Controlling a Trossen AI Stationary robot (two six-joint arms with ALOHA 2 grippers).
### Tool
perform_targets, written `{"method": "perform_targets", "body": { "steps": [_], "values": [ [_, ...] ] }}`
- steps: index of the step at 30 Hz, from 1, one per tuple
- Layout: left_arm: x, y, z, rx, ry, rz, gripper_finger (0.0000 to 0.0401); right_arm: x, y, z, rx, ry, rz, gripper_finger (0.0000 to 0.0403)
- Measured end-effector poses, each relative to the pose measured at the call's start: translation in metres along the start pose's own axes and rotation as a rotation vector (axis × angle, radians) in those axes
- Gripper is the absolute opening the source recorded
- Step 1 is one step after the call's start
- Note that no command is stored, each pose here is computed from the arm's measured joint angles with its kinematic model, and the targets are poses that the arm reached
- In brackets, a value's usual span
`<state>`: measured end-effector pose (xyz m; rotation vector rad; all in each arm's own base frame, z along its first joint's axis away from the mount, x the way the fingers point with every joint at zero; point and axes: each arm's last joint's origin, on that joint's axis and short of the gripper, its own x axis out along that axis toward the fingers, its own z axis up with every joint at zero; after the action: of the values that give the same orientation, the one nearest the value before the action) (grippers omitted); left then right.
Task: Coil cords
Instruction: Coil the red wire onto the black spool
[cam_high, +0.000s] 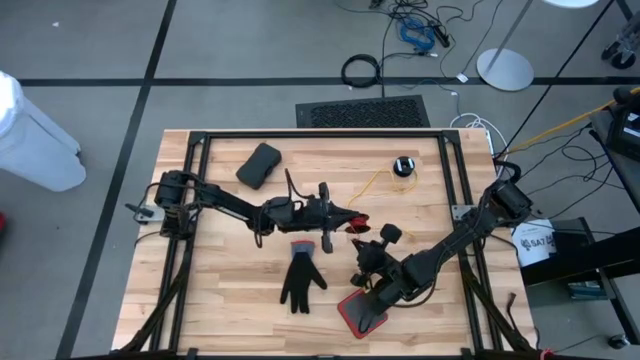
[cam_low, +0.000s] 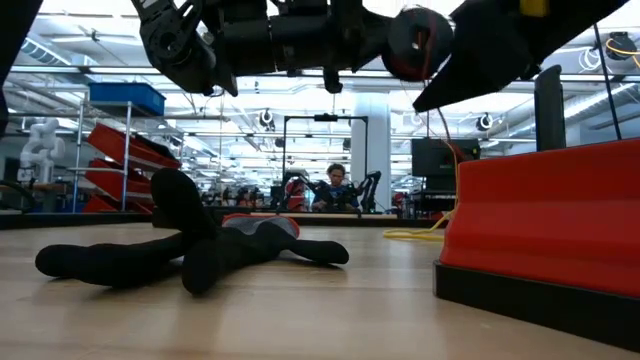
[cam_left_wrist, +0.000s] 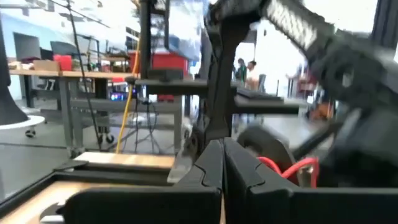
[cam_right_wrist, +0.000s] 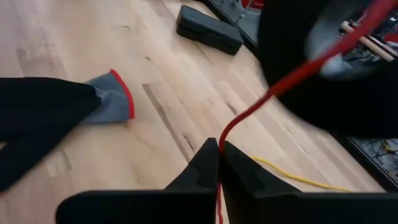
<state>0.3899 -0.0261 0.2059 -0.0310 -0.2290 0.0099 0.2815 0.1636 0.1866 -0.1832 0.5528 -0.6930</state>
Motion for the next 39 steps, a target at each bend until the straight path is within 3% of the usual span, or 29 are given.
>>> {"method": "perform_targets", "body": {
  "steps": [7,23,34,39],
  "values": [
    [-0.001,-0.001,-0.012,0.063,0.122,-0.030,0.0000,-0.017,-0.008,0.008,0.020,-0.016,0.046,0.0000],
    [-0.002,-0.007,-0.011,0.038,0.108,-0.260,0.0000,-0.038,-0.035,-0.006,0.046,0.144,0.023,0.0000],
    [-0.001,-0.007,0.001,-0.039,0.002,-0.259,0.0000,-0.035,-0.025,-0.014,0.099,0.151,0.011,0.0000],
    [0.000,-0.005,0.005,-0.028,-0.050,-0.148,0.0000,-0.020,-0.015,-0.011,0.145,0.118,0.015,0.0000]
  ]
}}
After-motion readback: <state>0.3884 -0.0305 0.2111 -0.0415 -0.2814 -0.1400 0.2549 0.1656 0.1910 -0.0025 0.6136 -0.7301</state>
